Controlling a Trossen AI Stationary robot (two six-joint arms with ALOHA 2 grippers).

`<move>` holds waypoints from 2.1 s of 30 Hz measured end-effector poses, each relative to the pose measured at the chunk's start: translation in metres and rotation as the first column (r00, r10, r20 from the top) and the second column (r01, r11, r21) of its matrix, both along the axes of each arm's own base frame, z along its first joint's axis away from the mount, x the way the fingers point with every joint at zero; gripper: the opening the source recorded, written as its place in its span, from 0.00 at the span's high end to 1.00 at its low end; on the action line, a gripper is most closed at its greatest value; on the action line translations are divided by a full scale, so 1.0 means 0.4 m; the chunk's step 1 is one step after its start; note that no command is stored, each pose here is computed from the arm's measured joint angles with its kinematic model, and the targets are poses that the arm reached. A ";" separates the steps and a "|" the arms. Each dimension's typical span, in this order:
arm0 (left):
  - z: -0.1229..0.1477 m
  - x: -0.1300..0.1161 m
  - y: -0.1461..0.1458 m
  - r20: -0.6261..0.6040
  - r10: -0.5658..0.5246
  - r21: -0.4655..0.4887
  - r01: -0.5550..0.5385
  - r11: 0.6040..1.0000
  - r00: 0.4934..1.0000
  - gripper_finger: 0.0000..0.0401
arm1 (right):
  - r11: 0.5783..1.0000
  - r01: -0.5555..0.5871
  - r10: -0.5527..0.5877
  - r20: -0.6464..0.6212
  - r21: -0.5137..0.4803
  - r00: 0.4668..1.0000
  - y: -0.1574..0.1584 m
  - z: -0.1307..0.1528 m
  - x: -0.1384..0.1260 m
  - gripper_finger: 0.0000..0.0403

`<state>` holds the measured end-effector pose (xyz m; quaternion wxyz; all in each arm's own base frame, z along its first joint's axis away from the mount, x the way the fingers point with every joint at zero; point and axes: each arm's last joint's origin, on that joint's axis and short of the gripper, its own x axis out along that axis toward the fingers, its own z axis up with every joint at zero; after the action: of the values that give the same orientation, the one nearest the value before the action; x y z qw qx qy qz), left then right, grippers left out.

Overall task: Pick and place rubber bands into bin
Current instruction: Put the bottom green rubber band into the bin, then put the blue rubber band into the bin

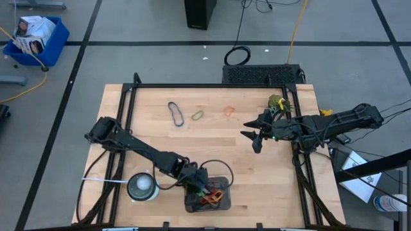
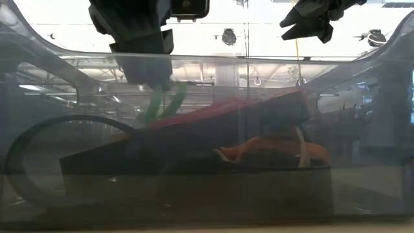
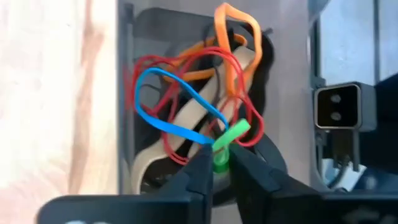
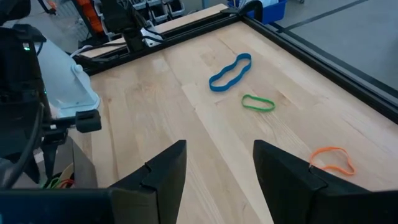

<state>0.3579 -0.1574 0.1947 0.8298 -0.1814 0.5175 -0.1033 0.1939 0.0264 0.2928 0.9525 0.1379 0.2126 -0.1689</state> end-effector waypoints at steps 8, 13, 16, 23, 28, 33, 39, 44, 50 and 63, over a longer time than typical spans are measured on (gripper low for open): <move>0.002 0.005 0.015 0.000 -0.097 -0.050 0.097 0.994 0.995 0.53 | 1.000 0.000 0.000 -0.002 -0.001 1.000 0.000 0.000 0.000 0.55; 0.057 -0.009 0.053 0.037 -0.124 -0.050 0.126 0.991 0.992 0.40 | 1.000 0.000 0.000 -0.002 -0.001 1.000 0.000 0.000 0.000 0.55; 0.115 -0.028 0.086 0.084 -0.126 -0.038 0.129 0.991 0.989 0.36 | 1.000 -0.001 0.001 -0.003 -0.004 1.000 0.000 0.000 0.000 0.55; 0.253 -0.108 0.179 0.159 -0.086 -0.022 0.091 0.996 0.984 0.31 | 1.000 -0.011 0.011 -0.005 -0.023 1.000 0.000 0.000 0.000 0.55; 0.303 -0.178 0.271 0.147 -0.099 0.150 0.077 0.986 0.984 0.32 | 0.999 -0.009 0.009 -0.007 -0.031 1.000 -0.001 0.000 0.000 0.55; 0.304 -0.213 0.383 0.049 0.102 0.332 -0.113 0.937 0.994 0.32 | 1.000 -0.003 0.003 -0.001 -0.030 1.000 -0.004 0.001 0.001 0.55; 0.250 -0.206 0.508 -0.094 0.379 0.377 -0.320 0.869 0.921 0.37 | 0.999 0.021 -0.021 0.002 -0.026 1.000 -0.013 0.002 0.002 0.55; 0.190 -0.173 0.576 -0.158 0.414 0.419 -0.318 0.850 0.896 0.45 | 0.999 0.049 -0.049 0.003 -0.023 0.999 -0.026 0.002 0.003 0.55; 0.095 -0.137 0.631 -0.280 0.465 0.452 -0.311 0.836 0.840 0.52 | 0.996 0.087 -0.087 0.009 -0.001 0.996 -0.039 0.001 0.004 0.55; -0.070 -0.101 0.705 -0.438 0.501 0.436 -0.311 0.845 0.747 0.54 | 0.992 0.126 -0.126 0.017 0.027 0.992 -0.053 0.001 0.005 0.55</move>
<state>0.3174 0.1245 0.1665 0.6719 -0.1688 0.6846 0.2269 0.1959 0.0053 0.2934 0.9400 0.1647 0.1968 -0.2247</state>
